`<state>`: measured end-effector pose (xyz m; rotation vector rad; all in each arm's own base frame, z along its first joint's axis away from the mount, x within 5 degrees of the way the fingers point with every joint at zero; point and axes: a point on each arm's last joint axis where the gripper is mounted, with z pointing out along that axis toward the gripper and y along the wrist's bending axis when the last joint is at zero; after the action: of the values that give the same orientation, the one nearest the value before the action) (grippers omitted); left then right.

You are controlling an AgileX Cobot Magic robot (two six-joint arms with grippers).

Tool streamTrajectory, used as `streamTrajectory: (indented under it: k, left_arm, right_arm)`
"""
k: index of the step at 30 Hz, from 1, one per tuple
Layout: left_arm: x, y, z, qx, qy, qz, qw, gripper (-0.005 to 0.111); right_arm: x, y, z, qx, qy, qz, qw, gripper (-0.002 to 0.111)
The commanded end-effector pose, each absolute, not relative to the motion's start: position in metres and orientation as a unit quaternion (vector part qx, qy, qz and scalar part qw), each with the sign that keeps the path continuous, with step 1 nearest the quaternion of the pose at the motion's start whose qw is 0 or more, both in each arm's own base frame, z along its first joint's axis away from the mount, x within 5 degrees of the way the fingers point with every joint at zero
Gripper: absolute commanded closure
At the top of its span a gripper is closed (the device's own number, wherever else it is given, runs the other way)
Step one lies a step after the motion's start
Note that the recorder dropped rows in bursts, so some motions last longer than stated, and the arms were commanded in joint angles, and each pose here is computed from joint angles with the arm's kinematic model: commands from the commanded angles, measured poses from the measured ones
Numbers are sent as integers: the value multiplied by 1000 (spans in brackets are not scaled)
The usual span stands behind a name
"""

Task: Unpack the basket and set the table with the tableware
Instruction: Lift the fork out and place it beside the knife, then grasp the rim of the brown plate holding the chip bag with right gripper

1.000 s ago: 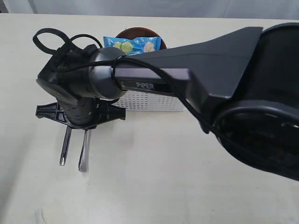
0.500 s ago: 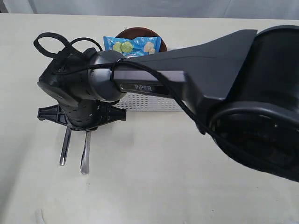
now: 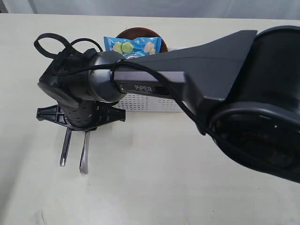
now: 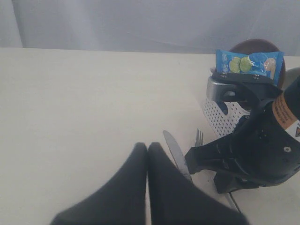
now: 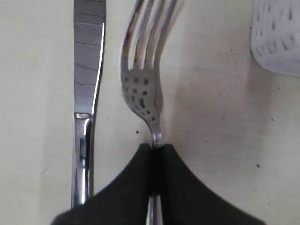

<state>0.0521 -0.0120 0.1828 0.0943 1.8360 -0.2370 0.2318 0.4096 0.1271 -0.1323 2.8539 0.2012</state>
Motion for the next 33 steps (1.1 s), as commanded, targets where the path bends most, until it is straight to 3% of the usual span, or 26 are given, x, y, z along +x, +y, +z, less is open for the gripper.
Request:
streamTrajectory:
  k: [1,2,3,9,18,22,27,33]
  left_arm:
    - [52,-12,182,44,791,-102,601,107]
    - [52,-12,182,44,791,-102,601,107]
    - [52,-12,182,44,791,-102,601,107]
    - [52,-12,182,44,791,-102,601,107]
    - [52,-12,182,44,791,-102,601,107]
    - [52,-12,182,44,791,-102,601,107]
    - [52,-12,182,44,791,-102,601,107]
    - [52,-12,182,44,791,-102,601,107]
  right_arm:
    - [233,409,126,-54,986,67,140,81]
    - [233,409,126,-54,986,67,140,72]
    - [233,409,126,-54,986,67,140,69]
    - [234,411,152,-66,979,103,163,69]
    - [220,385,286,-246,916,168,268,69]
    - [229,346,331,-286,897,111,317,69]
    - [274,273,365,-266,901,36,340,69]
    - [319,202,359,-288,920,46,264,69]
